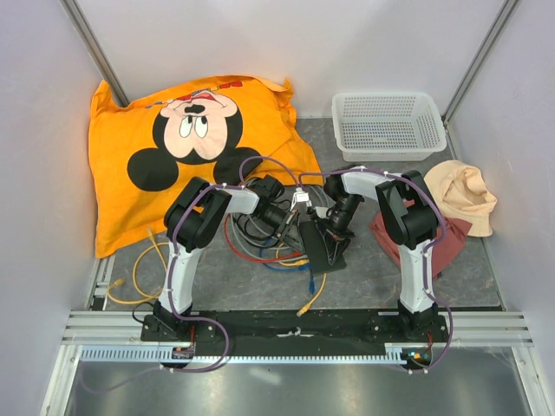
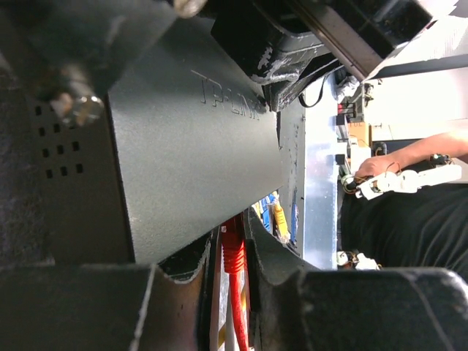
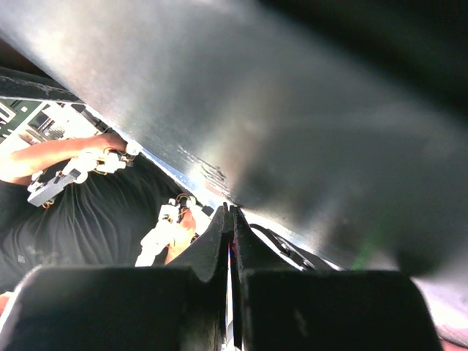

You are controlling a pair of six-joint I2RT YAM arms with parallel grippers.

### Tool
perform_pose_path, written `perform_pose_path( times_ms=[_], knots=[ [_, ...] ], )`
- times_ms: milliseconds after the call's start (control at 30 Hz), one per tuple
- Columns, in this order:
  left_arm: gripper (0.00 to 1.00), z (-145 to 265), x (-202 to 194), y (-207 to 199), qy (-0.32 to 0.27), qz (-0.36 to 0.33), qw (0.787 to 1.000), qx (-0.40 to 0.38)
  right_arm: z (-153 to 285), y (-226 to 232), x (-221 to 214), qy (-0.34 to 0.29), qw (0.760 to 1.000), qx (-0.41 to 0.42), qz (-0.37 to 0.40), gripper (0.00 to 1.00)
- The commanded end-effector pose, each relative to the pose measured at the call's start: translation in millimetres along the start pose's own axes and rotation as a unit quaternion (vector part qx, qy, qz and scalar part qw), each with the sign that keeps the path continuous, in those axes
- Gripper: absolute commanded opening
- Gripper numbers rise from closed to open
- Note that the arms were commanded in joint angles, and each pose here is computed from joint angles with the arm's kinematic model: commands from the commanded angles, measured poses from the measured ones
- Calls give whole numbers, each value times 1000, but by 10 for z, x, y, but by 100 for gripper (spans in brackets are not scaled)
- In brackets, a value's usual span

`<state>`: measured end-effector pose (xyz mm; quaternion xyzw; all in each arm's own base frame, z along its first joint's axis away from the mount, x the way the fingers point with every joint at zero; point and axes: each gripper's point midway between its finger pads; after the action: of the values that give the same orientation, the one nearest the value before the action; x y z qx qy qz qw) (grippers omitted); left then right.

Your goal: Pull the plug from the switch port

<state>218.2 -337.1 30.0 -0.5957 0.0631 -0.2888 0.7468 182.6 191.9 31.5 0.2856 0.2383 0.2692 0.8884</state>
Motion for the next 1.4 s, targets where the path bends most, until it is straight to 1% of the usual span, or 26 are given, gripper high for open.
perform_pose_path(
  times_ms=[0,200,333,567,667,700,767,1000,1300,1367],
  knots=[
    [2,117,49,410,-23,69,995,72,-452,-888,513,-33,985,-143,90,0],
    [2,276,56,487,-48,87,990,104,-469,-892,496,-29,985,-142,88,0],
    [2,323,35,518,-53,95,987,118,-467,-894,508,-30,985,-143,89,0],
    [2,386,0,557,-33,100,985,136,-471,-898,502,-28,985,-143,88,0],
    [2,420,-69,627,-27,88,982,167,-474,-905,504,-28,985,-144,88,0],
    [2,423,-125,645,-23,94,981,169,-473,-900,506,-28,985,-144,90,0],
    [2,419,-202,659,-14,97,981,169,-484,-907,501,-26,985,-143,89,0],
    [2,434,-179,655,-13,100,980,172,-486,-911,504,-26,985,-144,87,0],
    [2,385,-262,542,-8,135,981,142,-496,-919,506,-23,985,-149,88,0],
    [2,391,-262,520,-11,134,981,140,-491,-912,509,-23,984,-150,90,0]
  ],
)
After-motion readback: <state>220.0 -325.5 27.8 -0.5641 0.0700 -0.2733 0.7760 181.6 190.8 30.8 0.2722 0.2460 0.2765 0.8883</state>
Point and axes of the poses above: each gripper's point midway between its finger pads, its own z axis back along the fingers, its own y axis along the line the jaws close on, x = y × z, and after that the axes turned 7 degrees about z, right-handed
